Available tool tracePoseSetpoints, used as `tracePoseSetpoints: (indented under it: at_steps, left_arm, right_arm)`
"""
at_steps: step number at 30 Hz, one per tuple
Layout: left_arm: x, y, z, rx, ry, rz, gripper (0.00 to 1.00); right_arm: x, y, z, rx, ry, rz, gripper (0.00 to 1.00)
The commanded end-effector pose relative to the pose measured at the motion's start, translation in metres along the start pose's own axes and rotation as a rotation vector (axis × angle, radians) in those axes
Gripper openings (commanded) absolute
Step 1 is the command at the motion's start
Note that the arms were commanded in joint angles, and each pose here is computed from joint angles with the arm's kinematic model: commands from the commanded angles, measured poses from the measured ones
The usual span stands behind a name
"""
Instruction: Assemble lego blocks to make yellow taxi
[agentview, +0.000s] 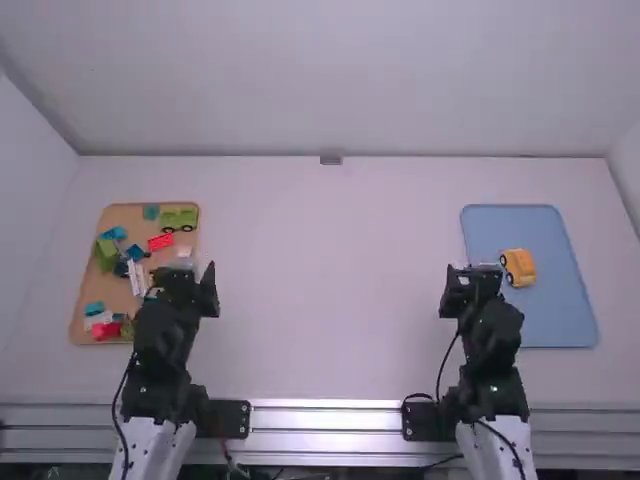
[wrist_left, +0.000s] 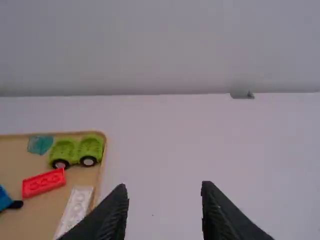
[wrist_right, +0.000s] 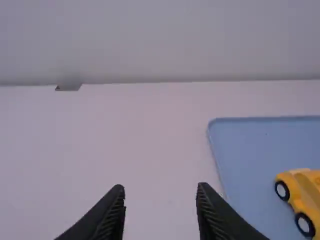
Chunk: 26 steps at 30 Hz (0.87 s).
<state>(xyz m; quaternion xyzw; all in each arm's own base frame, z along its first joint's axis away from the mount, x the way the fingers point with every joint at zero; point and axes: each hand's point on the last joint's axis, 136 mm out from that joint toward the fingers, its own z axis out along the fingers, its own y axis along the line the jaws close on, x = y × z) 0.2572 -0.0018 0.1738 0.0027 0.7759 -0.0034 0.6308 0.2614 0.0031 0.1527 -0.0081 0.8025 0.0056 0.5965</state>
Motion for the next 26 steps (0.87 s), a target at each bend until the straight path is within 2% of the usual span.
tracePoseSetpoints:
  at_steps: [1, 8, 15, 22, 26]
  left_arm:
    - [0.012, 0.002, -0.001, -0.009, -0.007, 0.0, 0.34]
    - [0.046, 0.002, 0.0, -0.009, -0.007, 0.0, 0.21]
    - [0.028, 0.002, -0.006, -0.009, -0.099, 0.001, 0.11]
    - [0.028, 0.002, -0.006, -0.009, -0.101, 0.001, 0.03]
    - [0.028, 0.002, -0.006, -0.009, -0.101, 0.001, 0.0]
  right_arm:
    - [0.015, 0.0, -0.001, 0.003, -0.001, 0.006, 0.33]
    - [0.049, 0.0, 0.001, 0.003, -0.001, 0.006, 0.2]
    - [0.026, 0.0, -0.007, 0.003, -0.108, 0.005, 0.09]
    - [0.01, 0.0, -0.014, 0.003, -0.186, 0.003, 0.02]
    - [0.009, 0.0, -0.014, 0.003, -0.187, 0.003, 0.0]
